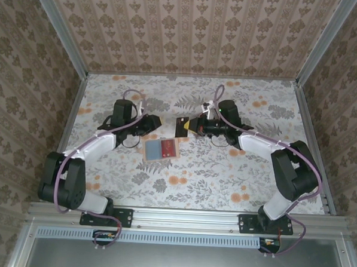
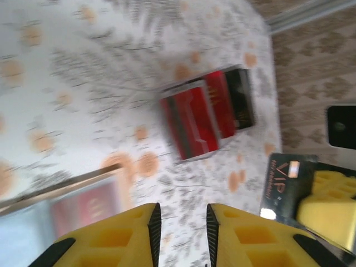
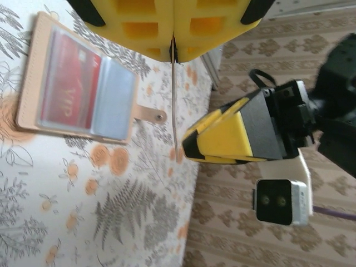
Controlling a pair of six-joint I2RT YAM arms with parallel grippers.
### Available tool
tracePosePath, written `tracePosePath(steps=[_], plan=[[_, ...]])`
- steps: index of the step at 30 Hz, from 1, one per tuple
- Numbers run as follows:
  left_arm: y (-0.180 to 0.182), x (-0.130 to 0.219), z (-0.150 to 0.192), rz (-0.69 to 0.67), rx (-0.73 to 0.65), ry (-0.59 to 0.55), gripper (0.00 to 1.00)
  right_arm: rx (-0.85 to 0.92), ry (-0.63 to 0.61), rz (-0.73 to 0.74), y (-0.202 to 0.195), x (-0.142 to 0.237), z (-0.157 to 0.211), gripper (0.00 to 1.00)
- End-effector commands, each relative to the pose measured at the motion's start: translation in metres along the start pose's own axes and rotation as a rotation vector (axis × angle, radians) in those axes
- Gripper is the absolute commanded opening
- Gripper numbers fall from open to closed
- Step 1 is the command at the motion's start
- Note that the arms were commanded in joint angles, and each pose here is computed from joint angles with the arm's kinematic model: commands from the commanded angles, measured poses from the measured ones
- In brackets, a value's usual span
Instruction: Put the credit cards into the card holder
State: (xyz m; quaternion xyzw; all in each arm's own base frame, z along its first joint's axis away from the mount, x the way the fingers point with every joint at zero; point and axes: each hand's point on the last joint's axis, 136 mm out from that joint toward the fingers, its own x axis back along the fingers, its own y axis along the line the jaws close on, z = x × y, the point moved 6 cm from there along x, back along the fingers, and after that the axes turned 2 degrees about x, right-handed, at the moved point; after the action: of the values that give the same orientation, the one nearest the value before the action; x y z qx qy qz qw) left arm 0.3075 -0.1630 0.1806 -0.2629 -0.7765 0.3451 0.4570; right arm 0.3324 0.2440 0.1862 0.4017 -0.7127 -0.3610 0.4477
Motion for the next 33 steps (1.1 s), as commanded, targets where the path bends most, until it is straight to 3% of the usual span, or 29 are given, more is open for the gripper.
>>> tracePosePath(steps=[1,8,20,29,33], plan=[[0.026,0.019,0.014,-0.204,-0.054,0.011,0.30,0.029,0.095,0.109,-0.019,-0.022,0.024,0.00],[0.060,0.034,0.034,-0.420,-0.075,0.064,0.31,0.057,0.219,0.159,-0.027,-0.065,0.045,0.00],[0.095,0.013,0.049,-0.513,-0.030,0.187,0.30,0.007,0.270,0.206,-0.049,-0.091,0.049,0.00],[0.108,0.008,0.055,-0.543,-0.024,0.215,0.13,-0.026,0.276,0.174,-0.050,-0.107,0.047,0.00],[0.112,0.007,0.058,-0.549,-0.014,0.226,0.11,-0.029,0.280,0.171,-0.051,-0.110,0.047,0.00]])
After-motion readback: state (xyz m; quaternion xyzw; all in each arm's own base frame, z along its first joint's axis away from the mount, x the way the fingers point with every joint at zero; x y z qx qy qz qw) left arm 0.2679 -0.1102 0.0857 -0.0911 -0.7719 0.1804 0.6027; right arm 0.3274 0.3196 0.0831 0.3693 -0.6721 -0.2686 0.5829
